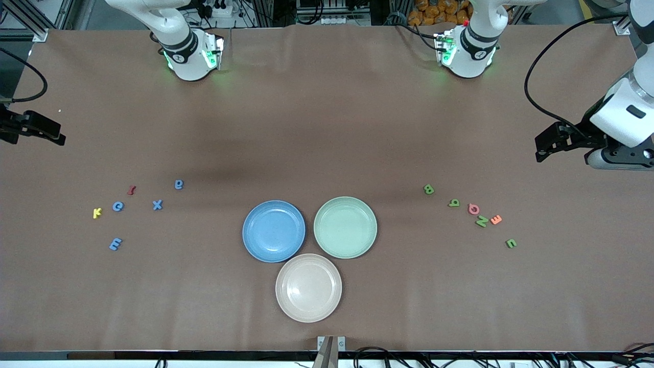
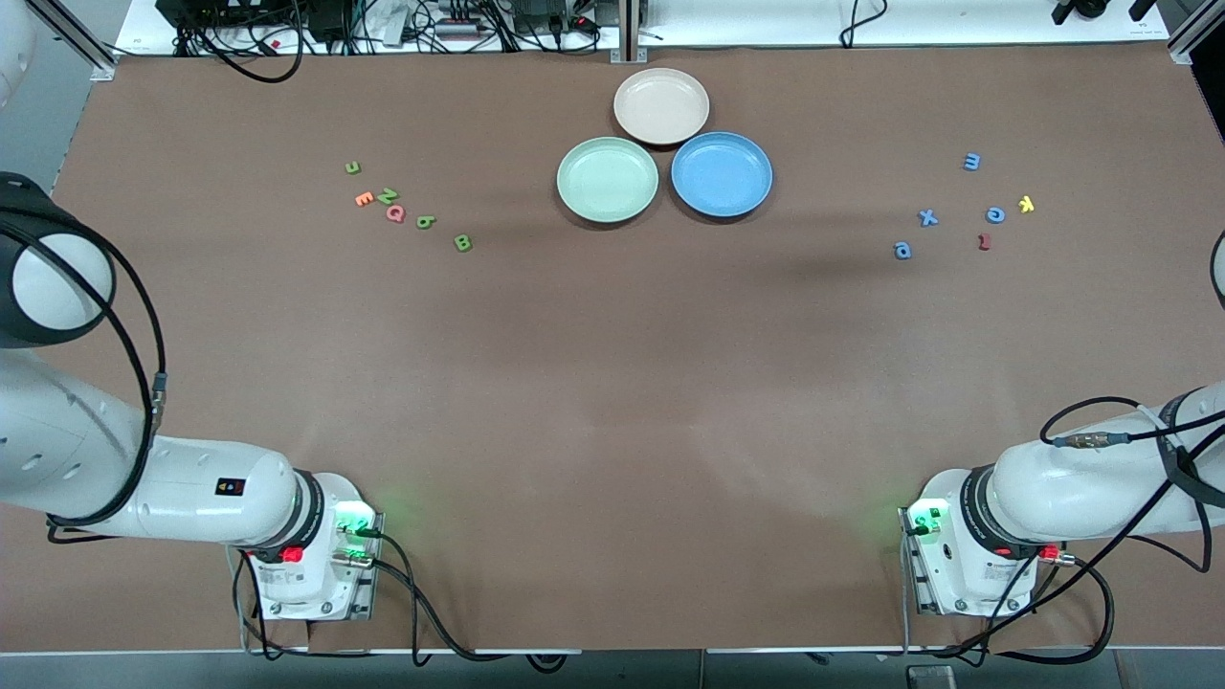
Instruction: Sort letters by color into matching plates
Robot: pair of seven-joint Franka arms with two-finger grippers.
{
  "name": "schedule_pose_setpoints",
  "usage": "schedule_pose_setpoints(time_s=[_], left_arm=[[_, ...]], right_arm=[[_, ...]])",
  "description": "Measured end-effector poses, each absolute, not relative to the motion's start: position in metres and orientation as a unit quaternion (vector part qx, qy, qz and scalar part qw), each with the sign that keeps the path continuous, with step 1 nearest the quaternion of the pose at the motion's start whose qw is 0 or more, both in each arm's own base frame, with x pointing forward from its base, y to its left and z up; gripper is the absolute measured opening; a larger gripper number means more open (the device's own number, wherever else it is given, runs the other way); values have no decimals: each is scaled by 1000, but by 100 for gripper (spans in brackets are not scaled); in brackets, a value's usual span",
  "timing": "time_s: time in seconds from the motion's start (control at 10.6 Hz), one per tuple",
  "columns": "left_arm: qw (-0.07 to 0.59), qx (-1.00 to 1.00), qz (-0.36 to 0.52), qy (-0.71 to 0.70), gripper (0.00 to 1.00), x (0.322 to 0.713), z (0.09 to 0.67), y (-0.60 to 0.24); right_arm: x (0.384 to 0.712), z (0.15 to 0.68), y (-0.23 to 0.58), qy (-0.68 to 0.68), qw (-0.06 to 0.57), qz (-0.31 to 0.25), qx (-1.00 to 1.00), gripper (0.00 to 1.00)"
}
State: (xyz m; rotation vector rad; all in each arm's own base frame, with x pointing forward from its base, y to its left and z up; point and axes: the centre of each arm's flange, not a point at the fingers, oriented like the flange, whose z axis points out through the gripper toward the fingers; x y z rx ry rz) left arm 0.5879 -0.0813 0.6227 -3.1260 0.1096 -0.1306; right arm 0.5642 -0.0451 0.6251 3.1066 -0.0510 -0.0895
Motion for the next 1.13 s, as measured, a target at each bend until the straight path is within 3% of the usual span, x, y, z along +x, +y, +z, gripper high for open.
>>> schedule_pose_setpoints(time_s=[1.13], left_arm=[[7,-998,-29,54,100,594,608,-82]], right_arm=[[565,624,-46,-17,17,-29,999,100]])
